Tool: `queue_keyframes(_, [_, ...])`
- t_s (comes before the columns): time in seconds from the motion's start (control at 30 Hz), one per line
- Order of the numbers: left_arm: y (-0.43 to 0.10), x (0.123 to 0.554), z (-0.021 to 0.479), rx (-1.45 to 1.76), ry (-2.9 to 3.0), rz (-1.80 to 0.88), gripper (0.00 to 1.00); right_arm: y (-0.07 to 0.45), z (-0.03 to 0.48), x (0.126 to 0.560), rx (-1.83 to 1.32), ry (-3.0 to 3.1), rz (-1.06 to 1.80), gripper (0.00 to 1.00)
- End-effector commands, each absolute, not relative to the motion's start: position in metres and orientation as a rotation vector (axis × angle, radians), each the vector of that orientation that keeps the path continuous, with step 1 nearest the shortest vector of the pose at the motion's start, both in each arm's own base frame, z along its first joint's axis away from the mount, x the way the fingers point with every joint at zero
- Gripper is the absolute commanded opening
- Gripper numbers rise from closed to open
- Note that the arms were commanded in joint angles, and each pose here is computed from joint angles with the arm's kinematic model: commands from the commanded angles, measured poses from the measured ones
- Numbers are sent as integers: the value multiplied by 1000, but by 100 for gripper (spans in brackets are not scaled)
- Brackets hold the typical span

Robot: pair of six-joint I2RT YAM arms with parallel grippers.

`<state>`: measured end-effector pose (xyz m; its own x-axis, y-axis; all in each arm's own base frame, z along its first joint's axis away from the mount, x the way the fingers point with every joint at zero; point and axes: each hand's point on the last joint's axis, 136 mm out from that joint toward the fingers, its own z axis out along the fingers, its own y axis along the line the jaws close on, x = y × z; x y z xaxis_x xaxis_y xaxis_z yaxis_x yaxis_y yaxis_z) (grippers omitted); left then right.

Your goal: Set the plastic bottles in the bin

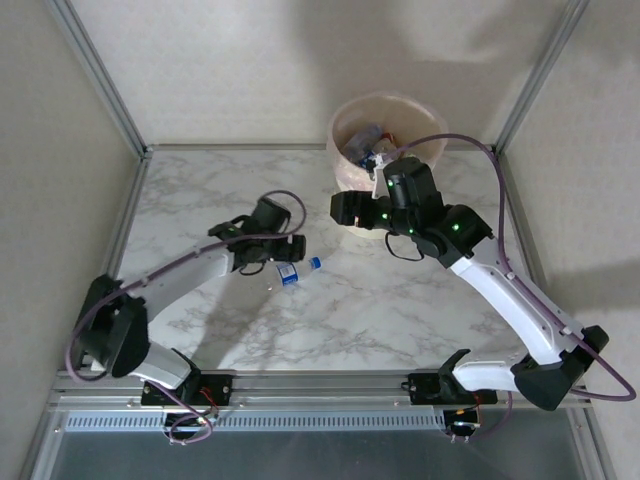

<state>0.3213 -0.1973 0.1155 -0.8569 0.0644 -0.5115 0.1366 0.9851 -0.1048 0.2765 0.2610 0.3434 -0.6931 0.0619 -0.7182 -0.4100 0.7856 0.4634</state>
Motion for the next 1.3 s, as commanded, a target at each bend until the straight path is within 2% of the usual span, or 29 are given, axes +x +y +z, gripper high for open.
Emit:
queue_keyframes(0.0, [-199, 310, 104, 341, 2637, -49, 100, 259, 371, 281, -243, 2133, 799, 74])
queue_keyframes(0.33, [-200, 308, 72, 502, 2645, 15, 100, 237, 390, 278, -141, 2082, 763, 79])
queue_keyframes(0.73, [-211, 281, 34, 642, 2736, -106, 99, 213, 411, 275, -35, 2027, 765, 79])
queue_keyframes(1.0, [-217, 271, 4, 677, 2834, -138, 84, 212, 414, 273, -31, 2021, 783, 78])
queue_keyframes(1.1, [-220, 275, 14, 661, 2802, -150, 77, 210, 414, 271, -26, 2022, 783, 76])
queue_keyframes(1.27, [-225, 287, 43, 639, 2710, -173, 59, 195, 417, 276, 19, 2010, 753, 70])
